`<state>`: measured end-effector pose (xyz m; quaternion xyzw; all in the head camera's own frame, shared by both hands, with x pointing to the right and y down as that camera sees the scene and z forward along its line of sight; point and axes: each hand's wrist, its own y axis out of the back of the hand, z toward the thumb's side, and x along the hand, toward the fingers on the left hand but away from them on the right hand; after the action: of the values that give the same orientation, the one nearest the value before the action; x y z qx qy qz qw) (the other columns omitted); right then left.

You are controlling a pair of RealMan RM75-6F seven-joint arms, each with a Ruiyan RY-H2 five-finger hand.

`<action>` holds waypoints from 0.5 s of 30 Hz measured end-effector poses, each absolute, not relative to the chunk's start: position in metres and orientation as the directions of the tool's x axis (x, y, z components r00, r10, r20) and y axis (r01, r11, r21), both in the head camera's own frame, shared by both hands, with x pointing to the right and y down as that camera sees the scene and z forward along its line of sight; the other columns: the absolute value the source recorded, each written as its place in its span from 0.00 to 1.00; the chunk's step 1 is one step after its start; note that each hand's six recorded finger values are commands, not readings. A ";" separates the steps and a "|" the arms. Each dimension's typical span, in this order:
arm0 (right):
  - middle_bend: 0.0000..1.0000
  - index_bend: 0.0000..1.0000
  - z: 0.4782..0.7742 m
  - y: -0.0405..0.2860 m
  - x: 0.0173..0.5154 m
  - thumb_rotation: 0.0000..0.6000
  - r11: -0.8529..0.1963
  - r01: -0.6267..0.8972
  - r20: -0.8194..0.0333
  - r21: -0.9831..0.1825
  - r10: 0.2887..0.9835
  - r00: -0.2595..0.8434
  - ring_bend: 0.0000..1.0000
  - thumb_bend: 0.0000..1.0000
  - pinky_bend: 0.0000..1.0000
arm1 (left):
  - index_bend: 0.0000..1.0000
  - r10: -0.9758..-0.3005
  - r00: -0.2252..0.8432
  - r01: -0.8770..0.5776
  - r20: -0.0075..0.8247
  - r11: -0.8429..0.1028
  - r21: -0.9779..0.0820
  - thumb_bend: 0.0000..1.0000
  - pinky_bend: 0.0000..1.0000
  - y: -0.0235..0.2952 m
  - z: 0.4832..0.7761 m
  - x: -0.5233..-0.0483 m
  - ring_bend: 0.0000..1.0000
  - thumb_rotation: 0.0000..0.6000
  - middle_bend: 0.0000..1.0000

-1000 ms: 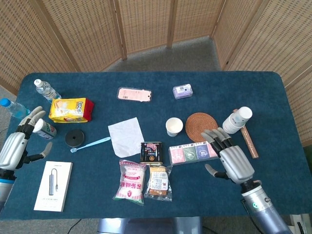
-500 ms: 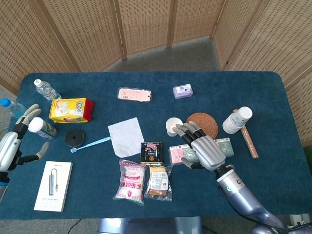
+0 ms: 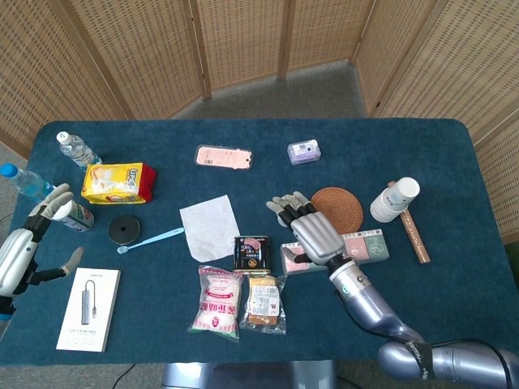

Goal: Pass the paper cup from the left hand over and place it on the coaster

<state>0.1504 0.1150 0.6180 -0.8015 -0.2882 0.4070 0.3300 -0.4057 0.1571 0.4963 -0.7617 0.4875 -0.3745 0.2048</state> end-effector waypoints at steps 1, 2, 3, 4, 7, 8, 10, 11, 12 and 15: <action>0.00 0.00 0.622 0.113 0.150 1.00 -0.615 0.187 -0.467 -0.766 0.732 0.496 0.00 0.36 0.00 | 0.00 -0.892 0.245 -0.582 0.380 -0.449 -0.678 0.46 0.00 0.159 0.497 -0.406 0.00 1.00 0.00; 0.00 0.00 0.626 0.111 0.149 1.00 -0.615 0.180 -0.472 -0.768 0.733 0.489 0.00 0.36 0.00 | 0.00 -0.885 0.246 -0.569 0.396 -0.463 -0.680 0.46 0.00 0.161 0.498 -0.406 0.00 1.00 0.00; 0.00 0.00 0.630 0.109 0.149 1.00 -0.614 0.171 -0.479 -0.770 0.735 0.480 0.00 0.36 0.00 | 0.00 -0.879 0.247 -0.556 0.408 -0.474 -0.683 0.46 0.00 0.163 0.498 -0.407 0.00 1.00 0.00; 0.00 0.00 0.634 0.107 0.149 1.00 -0.614 0.164 -0.485 -0.772 0.736 0.473 0.00 0.36 0.00 | 0.00 -0.874 0.246 -0.542 0.419 -0.483 -0.688 0.46 0.00 0.164 0.498 -0.407 0.00 1.00 0.00; 0.00 0.00 0.645 0.102 0.148 1.00 -0.615 0.146 -0.501 -0.775 0.738 0.452 0.00 0.36 0.00 | 0.00 -0.861 0.239 -0.492 0.449 -0.506 -0.709 0.46 0.00 0.169 0.498 -0.410 0.00 1.00 0.00; 0.00 0.00 0.648 0.101 0.147 1.00 -0.615 0.141 -0.505 -0.776 0.739 0.447 0.00 0.36 0.00 | 0.00 -0.857 0.234 -0.470 0.459 -0.513 -0.718 0.46 0.00 0.170 0.498 -0.411 0.00 1.00 0.00; 0.00 0.00 0.654 0.098 0.147 1.00 -0.614 0.128 -0.511 -0.779 0.740 0.437 0.00 0.36 0.00 | 0.00 -0.852 0.227 -0.434 0.472 -0.522 -0.734 0.46 0.00 0.173 0.498 -0.413 0.00 1.00 0.00; 0.00 0.00 0.657 0.098 0.147 1.00 -0.615 0.123 -0.515 -0.779 0.740 0.433 0.00 0.36 0.00 | 0.00 -0.848 0.223 -0.406 0.481 -0.529 -0.745 0.46 0.00 0.175 0.498 -0.413 0.00 1.00 0.00; 0.00 0.00 0.660 0.097 0.146 1.00 -0.618 0.118 -0.523 -0.777 0.738 0.426 0.00 0.36 0.00 | 0.00 -0.845 0.220 -0.383 0.488 -0.535 -0.753 0.46 0.00 0.177 0.499 -0.414 0.00 1.00 0.00; 0.00 0.00 0.671 0.095 0.146 1.00 -0.624 0.099 -0.540 -0.775 0.736 0.408 0.00 0.36 0.00 | 0.00 -0.832 0.208 -0.297 0.514 -0.554 -0.777 0.46 0.00 0.184 0.501 -0.414 0.00 1.00 0.00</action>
<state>0.1464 0.0949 0.6705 -0.7681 -0.2719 0.4711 0.3379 -0.4145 0.1839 0.5008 -0.7288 0.3875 -0.4960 0.2696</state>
